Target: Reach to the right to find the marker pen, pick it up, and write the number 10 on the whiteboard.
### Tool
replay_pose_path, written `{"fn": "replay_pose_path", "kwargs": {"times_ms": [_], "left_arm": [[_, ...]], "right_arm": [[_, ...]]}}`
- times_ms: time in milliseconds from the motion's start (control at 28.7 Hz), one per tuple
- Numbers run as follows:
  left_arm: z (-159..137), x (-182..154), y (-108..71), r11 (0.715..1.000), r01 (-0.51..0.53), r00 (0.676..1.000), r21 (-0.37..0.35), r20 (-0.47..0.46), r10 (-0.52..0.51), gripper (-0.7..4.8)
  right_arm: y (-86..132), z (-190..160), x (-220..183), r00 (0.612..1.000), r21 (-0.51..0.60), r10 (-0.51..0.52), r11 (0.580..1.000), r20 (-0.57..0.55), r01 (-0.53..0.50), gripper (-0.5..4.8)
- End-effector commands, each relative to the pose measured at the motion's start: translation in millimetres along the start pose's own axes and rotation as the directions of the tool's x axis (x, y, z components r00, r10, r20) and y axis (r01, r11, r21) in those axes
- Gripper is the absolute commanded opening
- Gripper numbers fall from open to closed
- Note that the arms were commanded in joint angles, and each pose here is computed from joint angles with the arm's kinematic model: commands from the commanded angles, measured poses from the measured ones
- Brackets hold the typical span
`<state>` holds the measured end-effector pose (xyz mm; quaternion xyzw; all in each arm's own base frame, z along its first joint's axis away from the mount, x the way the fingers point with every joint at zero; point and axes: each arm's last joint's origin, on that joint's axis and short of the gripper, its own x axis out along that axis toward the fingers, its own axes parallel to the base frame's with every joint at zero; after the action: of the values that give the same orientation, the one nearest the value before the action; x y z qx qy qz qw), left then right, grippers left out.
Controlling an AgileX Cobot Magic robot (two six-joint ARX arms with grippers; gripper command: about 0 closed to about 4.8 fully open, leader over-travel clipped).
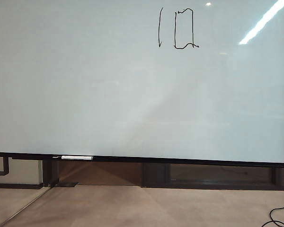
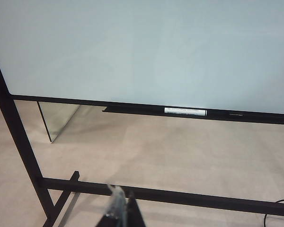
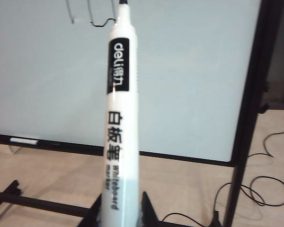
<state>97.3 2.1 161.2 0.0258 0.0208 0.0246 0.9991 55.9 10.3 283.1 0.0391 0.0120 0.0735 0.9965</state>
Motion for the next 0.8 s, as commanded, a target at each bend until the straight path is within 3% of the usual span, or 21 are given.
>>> {"fn": "replay_pose_path", "kwargs": {"times_ms": [35, 278, 452, 800], "left_arm": [[1, 0, -0.1, 1.000, 0.004, 1.000, -0.006, 0.007, -0.003, -0.05], [1, 0, -0.1, 1.000, 0.004, 1.000, -0.006, 0.006, -0.004, -0.05], [1, 0, -0.1, 1.000, 0.004, 1.000, -0.006, 0.003, -0.004, -0.05], [1, 0, -0.1, 1.000, 0.004, 1.000, -0.006, 0.003, -0.004, -0.05]], "right_arm": [[-1, 1, 0, 0.999, 0.007, -0.022, 1.000, 0.044, 0.022, -0.05], [-2, -14, 3, 0.997, 0.056, -0.036, 0.998, 0.072, 0.032, -0.05], [-7, -23, -2, 0.983, 0.071, -0.168, 0.984, 0.073, 0.163, -0.01], [-10, -28, -2, 0.960, 0.111, -0.276, 0.956, 0.038, 0.271, -0.02]]}}
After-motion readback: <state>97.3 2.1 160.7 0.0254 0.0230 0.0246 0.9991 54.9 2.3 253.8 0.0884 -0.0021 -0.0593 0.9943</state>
